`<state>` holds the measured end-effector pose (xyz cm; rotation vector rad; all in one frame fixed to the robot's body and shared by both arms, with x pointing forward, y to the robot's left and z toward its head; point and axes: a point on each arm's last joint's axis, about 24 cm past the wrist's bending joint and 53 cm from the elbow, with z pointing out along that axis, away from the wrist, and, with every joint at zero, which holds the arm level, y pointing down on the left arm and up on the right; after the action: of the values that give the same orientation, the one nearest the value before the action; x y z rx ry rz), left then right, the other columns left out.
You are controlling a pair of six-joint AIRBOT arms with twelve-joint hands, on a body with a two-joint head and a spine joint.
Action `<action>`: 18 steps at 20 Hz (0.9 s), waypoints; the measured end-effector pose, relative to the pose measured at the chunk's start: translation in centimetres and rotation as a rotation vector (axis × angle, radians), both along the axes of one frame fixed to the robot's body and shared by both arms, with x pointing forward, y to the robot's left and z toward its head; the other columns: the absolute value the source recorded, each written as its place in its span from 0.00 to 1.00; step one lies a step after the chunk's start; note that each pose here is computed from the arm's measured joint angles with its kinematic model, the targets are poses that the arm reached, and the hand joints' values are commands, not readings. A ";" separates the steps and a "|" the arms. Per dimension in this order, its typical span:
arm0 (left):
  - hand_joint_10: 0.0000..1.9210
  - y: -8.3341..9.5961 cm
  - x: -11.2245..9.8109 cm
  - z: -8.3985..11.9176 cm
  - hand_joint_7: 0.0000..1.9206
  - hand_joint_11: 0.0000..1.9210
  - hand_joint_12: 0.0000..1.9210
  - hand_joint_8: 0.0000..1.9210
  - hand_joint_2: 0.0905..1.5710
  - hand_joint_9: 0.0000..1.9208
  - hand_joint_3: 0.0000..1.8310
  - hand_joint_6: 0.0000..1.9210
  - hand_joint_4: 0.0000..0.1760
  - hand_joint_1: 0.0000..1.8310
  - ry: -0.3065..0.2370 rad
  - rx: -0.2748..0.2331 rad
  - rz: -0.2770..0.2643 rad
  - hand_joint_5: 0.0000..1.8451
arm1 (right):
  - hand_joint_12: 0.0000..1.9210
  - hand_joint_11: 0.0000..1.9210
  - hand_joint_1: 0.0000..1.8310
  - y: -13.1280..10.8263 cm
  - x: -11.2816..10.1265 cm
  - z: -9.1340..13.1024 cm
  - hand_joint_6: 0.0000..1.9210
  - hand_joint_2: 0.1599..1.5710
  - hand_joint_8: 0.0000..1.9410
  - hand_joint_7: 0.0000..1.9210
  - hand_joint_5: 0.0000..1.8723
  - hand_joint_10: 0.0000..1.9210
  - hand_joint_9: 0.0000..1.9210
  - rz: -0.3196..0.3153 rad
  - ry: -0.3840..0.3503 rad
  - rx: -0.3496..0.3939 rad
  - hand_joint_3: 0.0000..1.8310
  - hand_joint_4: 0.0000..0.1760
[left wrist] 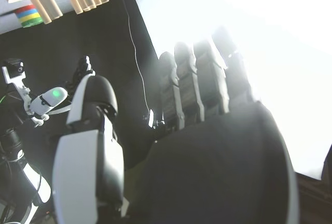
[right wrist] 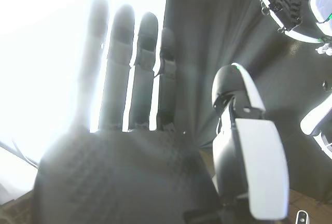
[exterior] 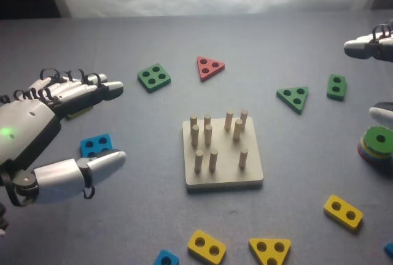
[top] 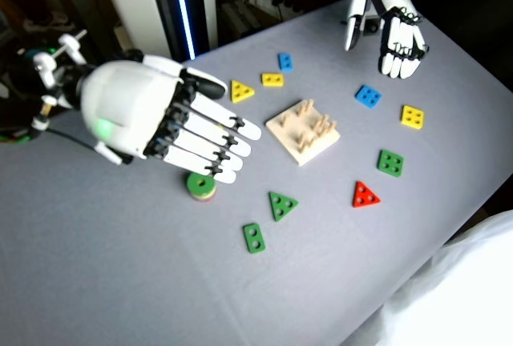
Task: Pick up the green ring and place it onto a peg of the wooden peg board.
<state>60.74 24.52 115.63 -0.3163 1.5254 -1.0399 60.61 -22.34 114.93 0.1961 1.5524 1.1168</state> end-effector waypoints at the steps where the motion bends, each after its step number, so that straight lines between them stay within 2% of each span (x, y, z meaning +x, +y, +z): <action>1: 0.01 0.1 0.0 0.0 0.15 0.00 0.47 0.00 0.65 0.15 0.00 0.00 0.28 0.41 0.001 -0.004 0.003 0.22 | 0.22 0.22 0.50 0.0 0.0 0.0 0.00 0.70 0.00 0.27 0.28 0.00 0.27 -0.002 0.001 0.000 0.00 0.00; 2: 0.01 0.1 0.0 0.0 0.14 0.00 0.47 0.00 0.65 0.15 0.00 0.00 0.24 0.43 0.002 -0.005 0.003 0.22 | 0.22 0.22 0.51 0.0 0.0 -0.1 0.00 0.69 0.00 0.27 0.28 0.00 0.27 -0.002 0.002 -0.001 0.00 0.00; 4: 0.00 0.1 0.0 0.0 0.14 0.00 0.47 0.00 0.65 0.15 0.00 0.00 0.23 0.43 0.002 -0.005 0.003 0.22 | 0.20 0.23 0.51 0.0 0.0 -0.2 0.00 0.69 0.00 0.27 0.28 0.00 0.27 -0.001 0.005 -0.005 0.00 0.00; 5: 0.00 0.1 0.0 -0.1 0.15 0.00 0.47 0.00 0.65 0.15 0.00 0.00 0.29 0.42 0.005 -0.002 0.003 0.21 | 0.20 0.23 0.48 -0.1 0.1 -0.3 0.00 0.67 0.00 0.27 0.27 0.00 0.27 0.001 0.007 -0.011 0.00 0.06; 6: 0.00 0.2 -0.1 -0.2 0.15 0.00 0.45 0.00 0.65 0.15 0.00 0.00 0.25 0.43 0.008 0.000 0.003 0.22 | 0.20 0.24 0.48 -0.1 0.2 -0.4 0.00 0.66 0.00 0.28 0.27 0.01 0.28 0.001 0.012 -0.019 0.00 0.04; 8: 0.00 0.2 0.0 -0.3 0.15 0.00 0.45 0.00 0.65 0.15 0.00 0.00 0.24 0.43 0.012 -0.002 0.005 0.22 | 0.20 0.24 0.48 -0.4 0.5 -1.3 0.00 0.66 0.00 0.28 0.27 0.01 0.29 -0.002 0.037 -0.051 0.00 0.04; 9: 0.00 0.2 -0.1 -0.3 0.14 0.00 0.45 0.00 0.66 0.15 0.00 0.00 0.33 0.43 0.010 -0.003 0.005 0.21 | 0.24 0.23 0.49 -0.4 0.5 -1.8 0.00 0.64 0.00 0.28 0.26 0.00 0.29 0.001 0.055 -0.069 0.00 0.07; 10: 0.00 0.2 0.0 -0.3 0.14 0.00 0.45 0.00 0.66 0.15 0.00 0.00 0.35 0.43 0.009 0.000 0.003 0.21 | 0.28 0.21 0.49 -0.5 0.6 -2.5 0.00 0.64 0.00 0.28 0.25 0.00 0.29 0.003 0.076 -0.092 0.00 0.08; 11: 0.00 0.3 0.1 -0.2 0.15 0.00 0.45 0.00 0.66 0.15 0.00 0.00 0.31 0.43 0.006 0.000 0.006 0.21 | 0.39 0.14 0.46 -0.6 0.7 -3.6 0.00 0.62 0.00 0.23 0.17 0.00 0.27 0.009 0.107 -0.129 0.00 0.33; 13: 0.00 0.4 0.1 -0.2 0.15 0.00 0.45 0.00 0.65 0.15 0.00 0.00 0.31 0.43 0.007 0.000 0.008 0.21 | 0.42 0.11 0.47 -0.8 0.8 -4.5 0.00 0.61 0.00 0.20 0.14 0.00 0.25 0.013 0.134 -0.162 0.00 0.36; 14: 0.00 0.4 0.1 -0.2 0.15 0.00 0.45 0.00 0.65 0.15 0.00 0.00 0.37 0.42 0.007 0.000 0.007 0.21 | 0.43 0.11 0.49 -1.0 0.9 -5.0 0.00 0.58 0.00 0.19 0.13 0.00 0.24 0.014 0.153 -0.180 0.00 0.50; 16: 0.00 0.3 0.1 -0.3 0.15 0.00 0.45 0.00 0.65 0.15 0.00 0.00 0.37 0.42 0.009 -0.006 0.008 0.21 | 0.43 0.11 0.49 -1.3 1.0 -5.8 0.00 0.58 0.00 0.19 0.13 0.00 0.24 0.012 0.181 -0.207 0.00 0.50; 18: 0.00 0.2 0.0 -0.6 0.15 0.00 0.45 0.00 0.66 0.15 0.00 0.00 0.35 0.42 0.018 -0.012 0.006 0.22 | 0.48 0.09 0.50 -1.5 1.1 -6.8 0.00 0.55 0.00 0.21 0.12 0.00 0.24 0.016 0.211 -0.246 0.00 0.48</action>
<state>60.78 24.73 114.99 -0.3393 1.5336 -1.0442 61.74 -23.89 108.13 0.1386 1.8667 0.9294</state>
